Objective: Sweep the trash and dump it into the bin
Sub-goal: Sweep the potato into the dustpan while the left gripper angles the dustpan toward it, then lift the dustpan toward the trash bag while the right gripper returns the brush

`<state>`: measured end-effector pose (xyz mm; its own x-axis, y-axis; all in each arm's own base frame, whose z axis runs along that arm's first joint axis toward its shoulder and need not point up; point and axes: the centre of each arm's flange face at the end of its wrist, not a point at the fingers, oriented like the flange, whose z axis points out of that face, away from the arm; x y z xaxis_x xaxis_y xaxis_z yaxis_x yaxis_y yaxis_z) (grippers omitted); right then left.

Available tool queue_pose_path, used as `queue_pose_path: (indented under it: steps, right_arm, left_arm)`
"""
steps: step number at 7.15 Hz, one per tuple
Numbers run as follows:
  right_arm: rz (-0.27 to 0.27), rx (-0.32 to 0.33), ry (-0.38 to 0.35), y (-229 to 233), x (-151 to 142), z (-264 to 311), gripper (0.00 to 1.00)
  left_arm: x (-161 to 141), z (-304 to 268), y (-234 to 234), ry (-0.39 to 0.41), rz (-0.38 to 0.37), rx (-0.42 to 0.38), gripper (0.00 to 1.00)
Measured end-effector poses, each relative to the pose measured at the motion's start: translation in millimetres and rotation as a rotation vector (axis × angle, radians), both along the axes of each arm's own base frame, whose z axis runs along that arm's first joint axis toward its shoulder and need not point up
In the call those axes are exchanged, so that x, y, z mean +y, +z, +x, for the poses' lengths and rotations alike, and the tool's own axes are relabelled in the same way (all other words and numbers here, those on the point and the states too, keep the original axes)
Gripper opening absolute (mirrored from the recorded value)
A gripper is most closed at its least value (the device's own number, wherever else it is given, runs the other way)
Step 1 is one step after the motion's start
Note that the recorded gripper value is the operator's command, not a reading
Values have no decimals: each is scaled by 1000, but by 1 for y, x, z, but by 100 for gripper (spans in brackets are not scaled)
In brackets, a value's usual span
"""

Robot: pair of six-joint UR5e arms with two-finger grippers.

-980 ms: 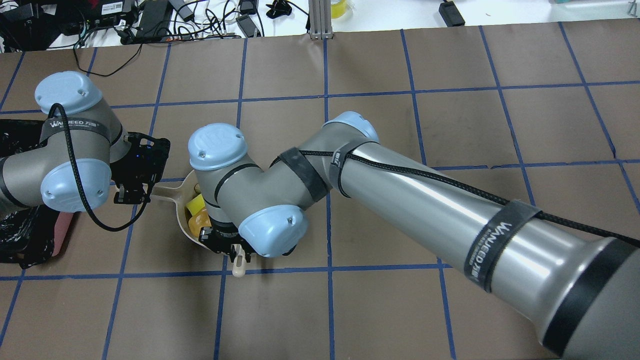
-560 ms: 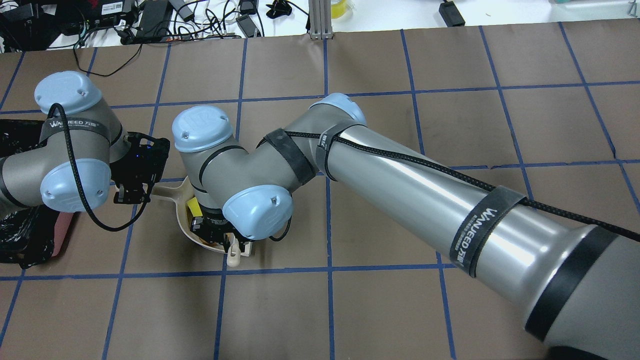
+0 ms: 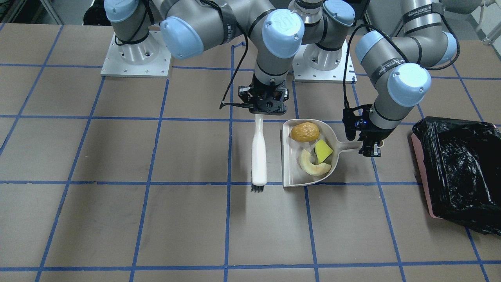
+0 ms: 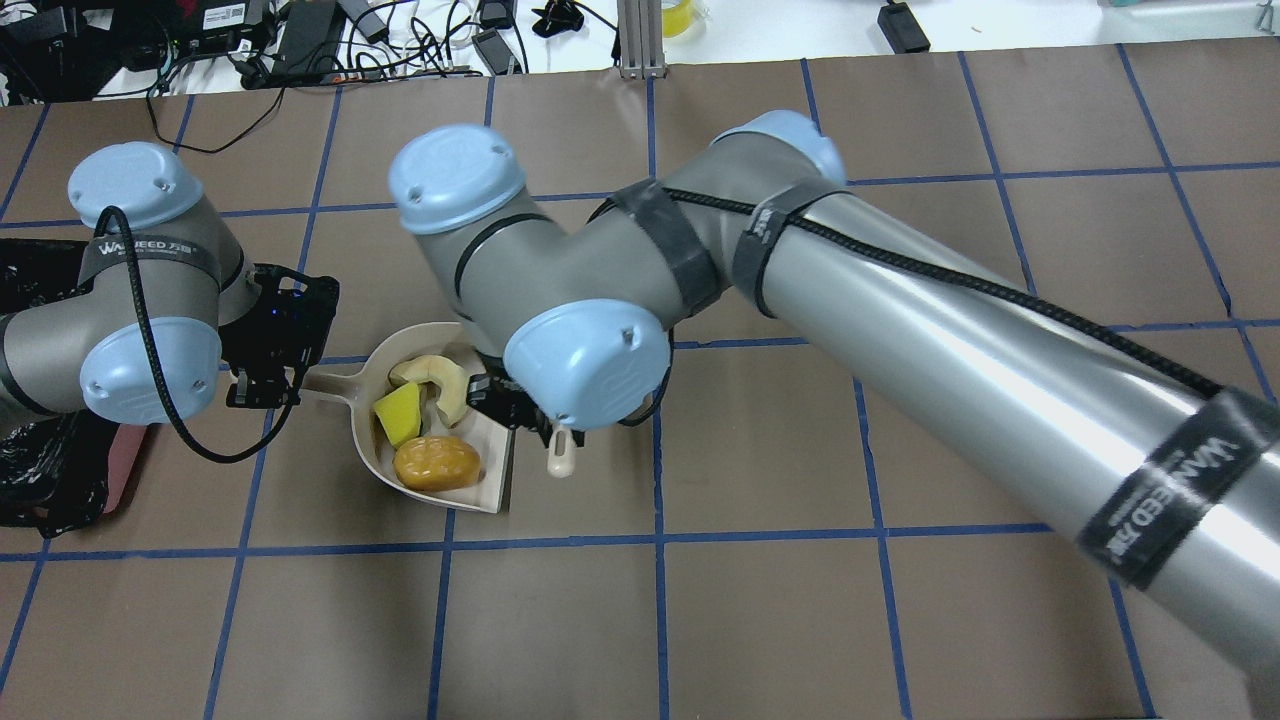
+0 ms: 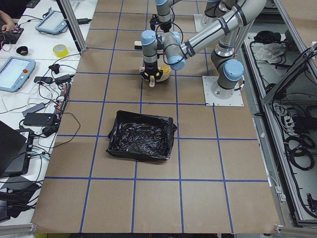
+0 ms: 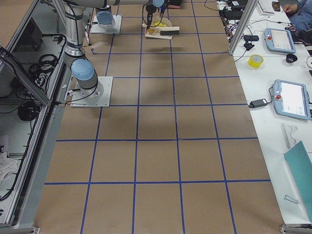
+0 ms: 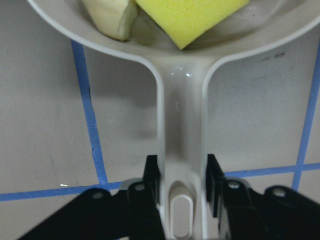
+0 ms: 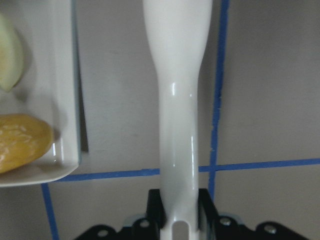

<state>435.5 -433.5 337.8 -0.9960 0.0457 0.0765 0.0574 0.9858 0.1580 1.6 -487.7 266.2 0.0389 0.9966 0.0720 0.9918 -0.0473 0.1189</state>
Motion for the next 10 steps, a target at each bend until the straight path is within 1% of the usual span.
queue_pose_path:
  steps: [1,2,4,5,6,7,8,9,10]
  right_arm:
    - [-8,10,-30,8,-33,-47,0]
    - [-12,14,-30,11,-63,-99,0]
    - [5,9,-8,7,-112,-212,0]
    - [18,-5,17,4,-128,-267,0]
    - [42,-16,42,-4,-136,-320,0]
    - [58,-14,62,-17,-136,-362,0]
    - [50,2,85,-37,-133,-391,0]
    - [33,11,106,-58,-127,-413,0]
    - [9,15,119,-73,-123,-437,0]
  left_arm:
    - [0,6,0,10,-2,4,0]
    - [-1,20,0,38,-9,29,0]
    - [0,59,2,119,-45,146,0]
    - [0,82,8,171,-61,200,0]
    - [0,111,21,236,-69,255,0]
    - [-2,145,43,302,-74,294,0]
    - [-4,177,74,358,-78,311,0]
    - [-5,208,104,404,-88,309,0]
    - [-1,238,126,447,-99,290,0]
